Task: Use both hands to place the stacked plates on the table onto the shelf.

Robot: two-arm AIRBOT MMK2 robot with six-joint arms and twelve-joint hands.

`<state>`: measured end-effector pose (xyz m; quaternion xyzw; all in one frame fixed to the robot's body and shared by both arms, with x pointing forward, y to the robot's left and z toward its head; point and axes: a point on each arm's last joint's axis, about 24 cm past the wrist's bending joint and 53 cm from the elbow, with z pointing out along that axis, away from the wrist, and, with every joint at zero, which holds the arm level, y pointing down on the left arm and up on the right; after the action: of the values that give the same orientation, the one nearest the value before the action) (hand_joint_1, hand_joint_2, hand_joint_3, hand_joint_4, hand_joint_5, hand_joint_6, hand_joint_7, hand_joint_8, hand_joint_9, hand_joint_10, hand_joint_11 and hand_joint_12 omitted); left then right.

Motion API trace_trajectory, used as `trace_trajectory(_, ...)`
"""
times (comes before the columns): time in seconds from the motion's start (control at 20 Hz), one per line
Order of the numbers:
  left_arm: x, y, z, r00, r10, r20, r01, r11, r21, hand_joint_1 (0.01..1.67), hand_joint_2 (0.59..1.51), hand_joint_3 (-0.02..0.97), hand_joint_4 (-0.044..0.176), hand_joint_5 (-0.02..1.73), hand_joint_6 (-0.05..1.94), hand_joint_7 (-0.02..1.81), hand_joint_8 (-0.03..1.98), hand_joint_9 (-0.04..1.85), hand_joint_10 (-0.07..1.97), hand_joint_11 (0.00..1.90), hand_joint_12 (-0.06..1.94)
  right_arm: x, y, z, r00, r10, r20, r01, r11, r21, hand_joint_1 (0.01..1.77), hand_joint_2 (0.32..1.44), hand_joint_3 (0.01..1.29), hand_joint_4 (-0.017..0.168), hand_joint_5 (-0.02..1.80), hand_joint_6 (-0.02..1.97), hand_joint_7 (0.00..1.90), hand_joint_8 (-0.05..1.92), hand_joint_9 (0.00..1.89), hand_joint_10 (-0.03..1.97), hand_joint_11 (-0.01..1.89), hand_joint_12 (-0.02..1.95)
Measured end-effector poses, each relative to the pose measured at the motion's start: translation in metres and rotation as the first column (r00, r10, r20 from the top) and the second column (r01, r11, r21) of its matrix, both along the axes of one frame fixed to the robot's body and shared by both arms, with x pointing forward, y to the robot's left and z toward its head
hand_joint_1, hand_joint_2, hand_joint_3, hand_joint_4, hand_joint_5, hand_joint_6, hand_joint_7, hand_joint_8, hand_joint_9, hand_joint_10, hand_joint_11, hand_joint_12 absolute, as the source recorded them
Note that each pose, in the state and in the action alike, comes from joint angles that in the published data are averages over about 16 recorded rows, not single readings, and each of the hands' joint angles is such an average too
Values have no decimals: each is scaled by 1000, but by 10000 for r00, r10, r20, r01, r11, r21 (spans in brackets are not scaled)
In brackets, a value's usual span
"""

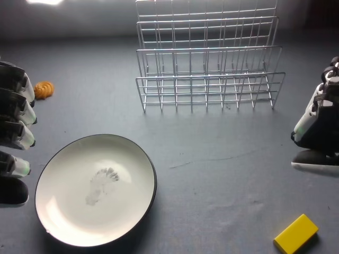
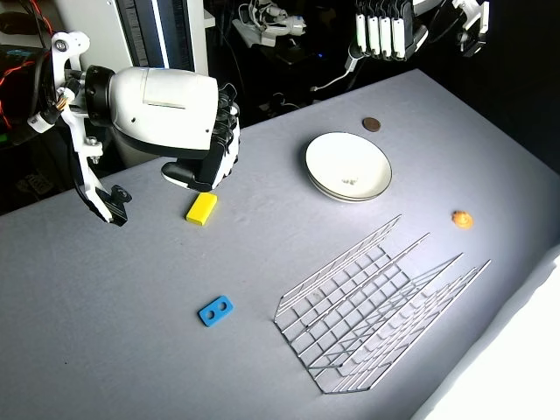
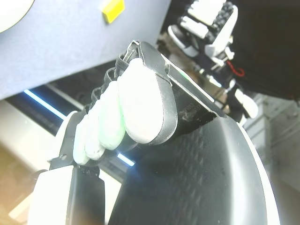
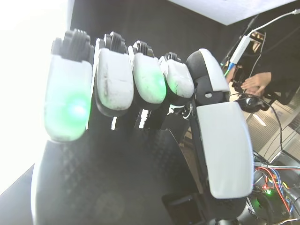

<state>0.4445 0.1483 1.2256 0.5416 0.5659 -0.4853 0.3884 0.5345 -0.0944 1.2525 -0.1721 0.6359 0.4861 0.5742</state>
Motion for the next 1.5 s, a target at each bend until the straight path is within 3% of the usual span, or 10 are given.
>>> trace_trajectory(0.2, 0, 1, 0, 10000, -20, 1, 20, 10000, 10, 194, 1202, 43, 49, 640, 765, 665, 770, 712, 809, 756, 800, 0, 0, 0, 10000, 5, 3, -5, 10000, 0, 263, 1192, 44, 45, 578, 804, 660, 784, 707, 804, 811, 788)
trace_trajectory(0.45, -1, 1, 1, 10000, -45, 2, 45, 10000, -22, 128, 1182, 39, 30, 415, 487, 432, 491, 462, 523, 493, 510, 0, 0, -1, 10000, 14, -2, -14, 10000, -7, 182, 1193, 38, 27, 379, 522, 435, 507, 462, 518, 532, 503)
trace_trajectory(0.6, -2, 1, 1, 9999, -109, -21, 109, 9999, -35, 35, 1152, 35, 1, 137, 140, 141, 144, 163, 171, 183, 153, -1, 0, -1, 10000, 33, -9, -33, 10000, -8, 96, 1191, 33, -1, 147, 180, 181, 168, 185, 172, 225, 162)
trace_trajectory(0.7, -3, 1, 1, 9999, -152, -15, 152, 9999, -70, 20, 1155, 20, 1, 32, 4, 26, 9, 39, 16, 53, 6, -1, 0, -2, 10000, 40, -21, -40, 10000, 3, 84, 1197, 22, -1, 49, 43, 67, 34, 60, 34, 86, 33)
trace_trajectory(0.9, -6, 0, 3, 9997, -257, 28, 257, 9996, -121, 22, 1155, 24, -1, 21, 1, 20, -3, 15, 9, 15, -10, 1, 1, -2, 9999, 17, -149, -17, 10000, 26, 142, 1184, 21, 0, 23, 20, 33, 16, 17, 7, 21, 25)
trace_trajectory(1.15, -11, 0, -3, 9987, -497, 111, 496, 9987, 136, 23, 1156, 25, -1, 26, 9, 27, -1, 18, 8, 16, -11, 6, 1, -2, 9988, -93, -482, 97, 9999, 81, 323, 1141, 21, -1, 24, 18, 31, 13, 21, 4, 22, 24)
trace_trajectory(1.5, -18, 6, -25, 9970, -766, -51, 767, 9916, 1040, 23, 1158, 24, 0, 36, 21, 33, -1, 20, 8, 17, -10, 13, 2, -2, 9947, -191, -1015, 201, 9998, 89, 710, 1041, 21, -1, 19, 19, 16, 13, 18, 4, 16, 79)
